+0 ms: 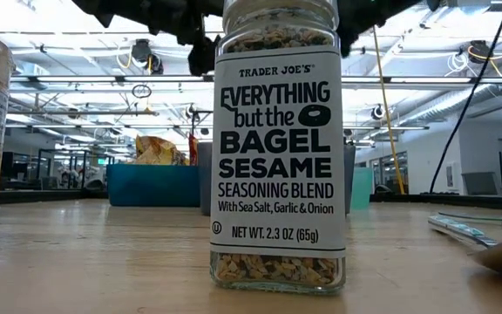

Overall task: Pick & Place Food Item
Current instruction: Put the orange seasoning bottle into the green bin

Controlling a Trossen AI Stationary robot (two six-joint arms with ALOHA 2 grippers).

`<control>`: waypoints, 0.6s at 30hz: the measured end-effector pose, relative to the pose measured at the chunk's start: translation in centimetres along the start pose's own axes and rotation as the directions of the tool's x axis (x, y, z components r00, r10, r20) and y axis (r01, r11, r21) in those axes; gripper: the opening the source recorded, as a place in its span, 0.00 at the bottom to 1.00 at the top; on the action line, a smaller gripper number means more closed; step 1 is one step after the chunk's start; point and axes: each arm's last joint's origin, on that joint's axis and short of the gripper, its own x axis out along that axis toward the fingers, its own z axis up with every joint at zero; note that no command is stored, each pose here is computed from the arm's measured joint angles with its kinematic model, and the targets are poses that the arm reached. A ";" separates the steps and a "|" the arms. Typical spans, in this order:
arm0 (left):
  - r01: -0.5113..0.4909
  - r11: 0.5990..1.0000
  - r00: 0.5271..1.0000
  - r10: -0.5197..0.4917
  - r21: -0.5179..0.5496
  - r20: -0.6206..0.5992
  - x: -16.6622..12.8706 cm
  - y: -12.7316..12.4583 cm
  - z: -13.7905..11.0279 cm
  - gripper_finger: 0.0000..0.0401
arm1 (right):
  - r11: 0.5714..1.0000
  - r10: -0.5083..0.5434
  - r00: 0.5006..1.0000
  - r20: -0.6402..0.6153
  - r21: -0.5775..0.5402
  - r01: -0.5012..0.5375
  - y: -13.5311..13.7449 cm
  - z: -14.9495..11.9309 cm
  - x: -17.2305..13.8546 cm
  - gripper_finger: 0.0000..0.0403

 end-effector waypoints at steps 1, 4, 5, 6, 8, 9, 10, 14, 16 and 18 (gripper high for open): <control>0.001 1.000 1.000 -0.001 0.001 0.004 -0.1 0.0 0.0 0.97 | 0.998 -0.057 0.998 -0.005 -0.005 0.057 -0.6 -0.2 0.1 0.48; 0.010 1.000 0.999 -0.010 0.000 0.037 -0.1 -0.1 0.4 0.97 | 0.990 -0.139 0.989 -0.041 0.013 0.140 -2.3 -1.4 0.6 0.48; 0.009 1.000 0.999 -0.009 0.000 0.032 -0.1 -0.1 0.3 0.97 | 0.990 -0.141 0.988 -0.058 0.019 0.142 -2.9 -2.1 1.0 0.48; 0.006 1.000 1.000 -0.006 0.000 0.023 0.0 -0.1 0.2 0.97 | 0.990 -0.137 0.988 -0.071 0.024 0.139 -3.4 -2.8 1.4 0.48; 0.005 1.000 1.000 -0.005 0.000 0.016 0.0 0.0 0.1 0.97 | 0.990 -0.134 0.987 -0.092 0.034 0.138 -4.4 -4.5 2.3 0.48; 0.005 1.000 1.000 -0.005 0.000 0.020 0.0 0.0 0.1 0.97 | 0.989 -0.137 0.986 -0.096 0.043 0.142 -4.9 -5.4 2.8 0.48; 0.006 1.000 1.000 -0.006 0.001 0.025 0.0 -0.1 0.2 0.97 | 0.988 -0.143 0.985 -0.095 0.053 0.148 -5.4 -6.1 3.2 0.48; 0.006 1.000 1.000 -0.006 0.018 0.024 0.0 0.0 0.2 0.97 | 0.986 -0.128 0.988 -0.080 0.098 0.136 -7.2 -8.7 4.8 0.48; 0.006 1.000 1.000 -0.006 0.024 0.025 0.0 -0.1 0.2 0.97 | 0.986 -0.090 0.992 -0.094 0.133 0.102 -7.6 -9.7 5.5 0.48; 0.005 1.000 1.000 -0.005 0.024 0.021 0.0 0.0 0.2 0.97 | 0.985 -0.061 0.993 -0.098 0.156 0.076 -7.9 -10.4 6.3 0.48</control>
